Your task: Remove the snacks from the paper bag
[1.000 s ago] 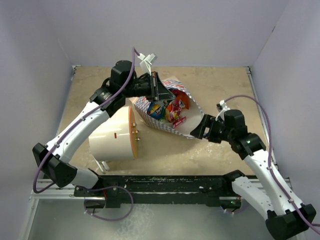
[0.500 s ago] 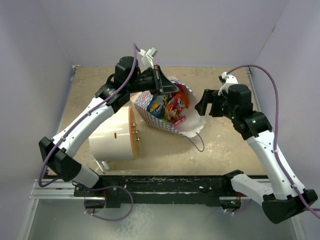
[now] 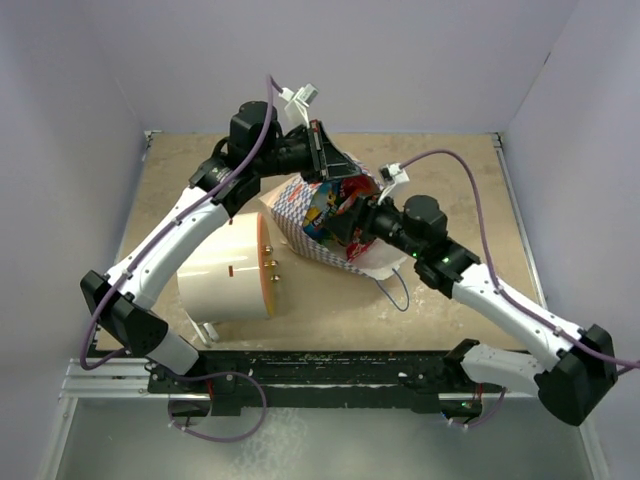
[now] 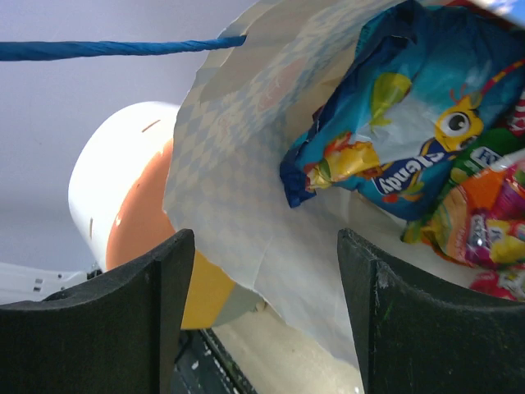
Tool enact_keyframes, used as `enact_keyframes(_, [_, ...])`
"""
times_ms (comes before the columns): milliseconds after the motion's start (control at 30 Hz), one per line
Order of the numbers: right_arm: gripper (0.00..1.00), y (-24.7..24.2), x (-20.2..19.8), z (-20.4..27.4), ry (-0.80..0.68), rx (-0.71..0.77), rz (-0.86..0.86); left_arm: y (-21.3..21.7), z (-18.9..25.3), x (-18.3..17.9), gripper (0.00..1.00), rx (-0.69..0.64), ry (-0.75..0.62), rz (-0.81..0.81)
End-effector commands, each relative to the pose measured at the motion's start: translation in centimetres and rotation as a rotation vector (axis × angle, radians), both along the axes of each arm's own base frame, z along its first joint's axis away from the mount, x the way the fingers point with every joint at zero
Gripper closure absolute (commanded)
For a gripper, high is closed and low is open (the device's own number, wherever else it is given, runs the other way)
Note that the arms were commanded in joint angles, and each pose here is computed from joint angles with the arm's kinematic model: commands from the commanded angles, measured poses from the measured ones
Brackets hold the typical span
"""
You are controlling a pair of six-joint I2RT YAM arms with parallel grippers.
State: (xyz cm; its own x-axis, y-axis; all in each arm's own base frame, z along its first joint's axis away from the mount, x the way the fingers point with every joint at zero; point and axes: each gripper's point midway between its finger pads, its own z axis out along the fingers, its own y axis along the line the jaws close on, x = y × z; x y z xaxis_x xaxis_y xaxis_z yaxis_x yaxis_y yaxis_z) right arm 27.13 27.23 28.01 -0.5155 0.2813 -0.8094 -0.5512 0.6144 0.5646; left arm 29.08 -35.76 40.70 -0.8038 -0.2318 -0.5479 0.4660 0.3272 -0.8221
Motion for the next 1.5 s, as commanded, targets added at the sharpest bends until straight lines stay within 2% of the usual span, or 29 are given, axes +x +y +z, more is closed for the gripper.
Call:
enact_keyframes(0, [0.29, 0.8, 3.6, 1.9, -0.123, 0.168, -0.176, -0.2, 3.5, -1.7, 1.0, -0.042, -0.088, -0.068])
enact_keyframes(100, [0.31, 0.9, 5.6, 0.3, -0.122, 0.178, -0.249, 0.1, 4.1, -1.7, 1.0, -0.045, -0.105, -0.052])
enact_keyframes(200, [0.31, 2.3, 6.6, 0.6, -0.146, 0.172, -0.235, 0.2, 4.6, -1.6, 1.0, -0.047, -0.125, -0.044])
enact_keyframes(333, [0.25, 3.5, 7.9, -0.6, -0.116, 0.178, -0.268, 0.6, 4.0, -1.7, 1.0, -0.013, -0.12, -0.036])
enact_keyframes(533, [0.23, 5.1, 9.0, -1.6, -0.089, 0.199, -0.301, 1.5, 3.7, -1.9, 1.0, 0.006, -0.13, -0.001])
enact_keyframes(700, [0.22, 6.8, 9.6, -1.5, -0.096, 0.163, -0.354, 1.6, 4.1, -1.9, 1.0, 0.005, -0.139, 0.007])
enact_keyframes(867, [0.24, 7.4, 11.0, -2.6, -0.076, 0.069, -0.511, 1.8, 4.6, -2.1, 1.0, 0.006, -0.15, 0.004])
enact_keyframes(933, [0.28, 6.8, 11.8, -4.4, 0.003, 0.015, -0.612, 1.9, 4.7, -2.2, 1.0, 0.012, -0.158, 0.008])
enact_keyframes(967, [0.31, 6.9, 11.6, -5.8, 0.075, -0.009, -0.626, 2.1, 4.7, -2.3, 1.0, 0.016, -0.159, 0.012])
enact_keyframes(1033, [0.4, 7.0, 11.4, -6.4, 0.123, -0.008, -0.626, 2.5, 5.0, -2.4, 1.0, 0.022, -0.168, 0.025])
enact_keyframes(1200, [0.97, 7.1, 9.9, -4.3, 0.094, 0.049, -0.536, 3.2, 5.1, -2.5, 1.0, 0.038, -0.183, 0.059])
enact_keyframes(1233, [1.0, 7.1, 9.6, -4.2, 0.102, 0.049, -0.527, 3.4, 5.0, -2.3, 1.0, 0.041, -0.182, 0.07])
enact_keyframes(1467, [1.0, 6.4, 5.2, -0.7, 0.105, 0.125, -0.355, 4.4, 5.5, -2.0, 1.0, -0.003, -0.182, 0.098])
